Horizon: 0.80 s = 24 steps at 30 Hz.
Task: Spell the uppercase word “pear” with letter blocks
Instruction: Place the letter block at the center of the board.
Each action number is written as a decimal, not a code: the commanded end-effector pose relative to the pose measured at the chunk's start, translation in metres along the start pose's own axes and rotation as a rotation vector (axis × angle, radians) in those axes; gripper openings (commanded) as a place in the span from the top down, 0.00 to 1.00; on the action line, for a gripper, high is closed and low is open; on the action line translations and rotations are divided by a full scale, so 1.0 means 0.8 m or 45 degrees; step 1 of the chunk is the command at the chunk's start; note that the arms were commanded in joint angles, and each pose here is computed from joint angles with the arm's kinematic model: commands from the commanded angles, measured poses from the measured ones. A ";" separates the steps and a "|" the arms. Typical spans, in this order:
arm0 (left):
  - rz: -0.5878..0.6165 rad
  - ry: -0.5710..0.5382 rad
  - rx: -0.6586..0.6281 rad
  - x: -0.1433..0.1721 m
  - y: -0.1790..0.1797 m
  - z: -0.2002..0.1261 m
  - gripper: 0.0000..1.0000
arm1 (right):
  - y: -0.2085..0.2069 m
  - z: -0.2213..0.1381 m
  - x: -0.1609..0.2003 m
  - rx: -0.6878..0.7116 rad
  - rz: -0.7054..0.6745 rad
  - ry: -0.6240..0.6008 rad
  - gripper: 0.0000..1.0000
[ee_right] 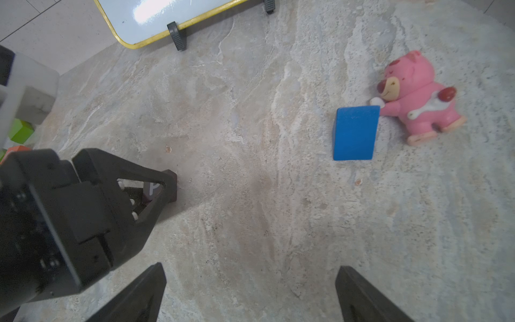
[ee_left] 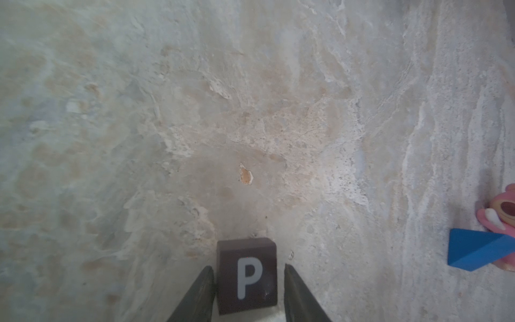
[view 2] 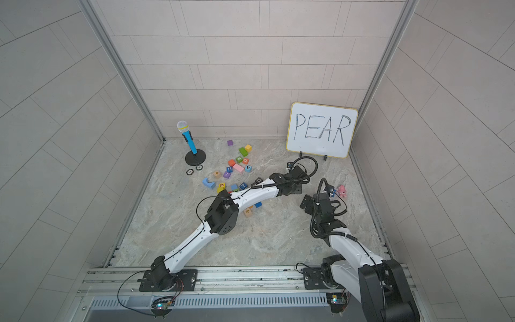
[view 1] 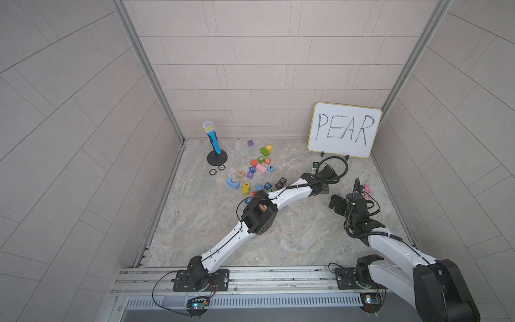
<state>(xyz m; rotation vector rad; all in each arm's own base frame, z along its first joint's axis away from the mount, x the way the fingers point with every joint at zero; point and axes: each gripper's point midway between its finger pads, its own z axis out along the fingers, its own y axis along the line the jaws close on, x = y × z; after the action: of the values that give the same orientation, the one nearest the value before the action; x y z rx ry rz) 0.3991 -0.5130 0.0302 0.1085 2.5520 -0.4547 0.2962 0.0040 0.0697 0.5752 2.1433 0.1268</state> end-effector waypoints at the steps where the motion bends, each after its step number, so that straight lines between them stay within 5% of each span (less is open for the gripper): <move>1: -0.012 0.044 0.005 0.009 -0.001 -0.009 0.55 | -0.011 0.001 0.007 0.042 0.016 0.010 0.00; 16: -0.012 0.042 -0.001 0.006 0.000 -0.017 0.54 | -0.012 0.000 0.006 0.040 0.020 0.009 0.00; 24: 0.013 -0.039 -0.029 -0.026 0.009 -0.049 0.51 | -0.003 -0.004 0.000 -0.003 0.017 -0.002 0.00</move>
<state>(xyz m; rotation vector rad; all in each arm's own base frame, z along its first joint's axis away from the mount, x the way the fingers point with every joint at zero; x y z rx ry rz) 0.3931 -0.5036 0.0320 0.1100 2.5698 -0.4334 0.2964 0.0035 0.0710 0.5776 2.1392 0.1331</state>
